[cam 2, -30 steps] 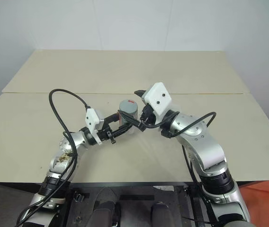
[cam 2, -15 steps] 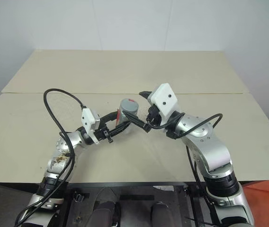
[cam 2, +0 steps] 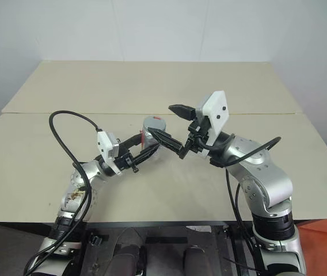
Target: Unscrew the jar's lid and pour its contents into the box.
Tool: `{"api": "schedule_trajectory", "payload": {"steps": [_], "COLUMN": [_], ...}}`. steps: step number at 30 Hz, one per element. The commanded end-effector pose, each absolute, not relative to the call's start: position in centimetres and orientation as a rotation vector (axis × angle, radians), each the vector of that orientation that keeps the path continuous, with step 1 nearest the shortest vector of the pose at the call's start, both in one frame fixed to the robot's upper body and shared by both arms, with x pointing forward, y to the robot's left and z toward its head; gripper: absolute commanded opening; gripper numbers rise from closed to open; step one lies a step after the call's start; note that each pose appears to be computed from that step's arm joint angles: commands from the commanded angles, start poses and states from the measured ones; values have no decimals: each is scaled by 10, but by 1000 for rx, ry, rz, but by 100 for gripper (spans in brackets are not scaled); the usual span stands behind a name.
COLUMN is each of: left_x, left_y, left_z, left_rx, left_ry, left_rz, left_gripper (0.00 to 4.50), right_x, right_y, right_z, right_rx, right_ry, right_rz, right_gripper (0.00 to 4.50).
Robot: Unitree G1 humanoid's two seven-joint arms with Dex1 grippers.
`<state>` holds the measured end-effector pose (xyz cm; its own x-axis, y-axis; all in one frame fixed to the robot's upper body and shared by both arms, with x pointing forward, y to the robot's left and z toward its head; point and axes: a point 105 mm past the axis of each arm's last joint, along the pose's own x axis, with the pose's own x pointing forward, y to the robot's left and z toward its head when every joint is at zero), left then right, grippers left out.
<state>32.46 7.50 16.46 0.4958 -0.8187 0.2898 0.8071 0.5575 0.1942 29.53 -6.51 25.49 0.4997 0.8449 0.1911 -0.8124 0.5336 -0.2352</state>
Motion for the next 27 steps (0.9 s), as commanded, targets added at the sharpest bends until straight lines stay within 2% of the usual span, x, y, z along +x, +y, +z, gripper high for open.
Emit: {"api": "schedule_trajectory", "payload": {"steps": [1,10,27], "left_x": [320,316,317], "left_y": [73,72,70], "left_z": [176,179,179], "left_rx": [24,9,22], "left_ry": [-437,-469,-475], "left_rz": [-990,-989,-989], "left_gripper": [199,199,199], "right_x": [296,307,290], "right_y": [-55,-47,-30], "right_z": [263,257,255], "right_rx": [-118,-94,-62], "right_ry": [-336,-318,-309], "right_rz": [999,974,1120], "right_gripper": [447,447,447]}}
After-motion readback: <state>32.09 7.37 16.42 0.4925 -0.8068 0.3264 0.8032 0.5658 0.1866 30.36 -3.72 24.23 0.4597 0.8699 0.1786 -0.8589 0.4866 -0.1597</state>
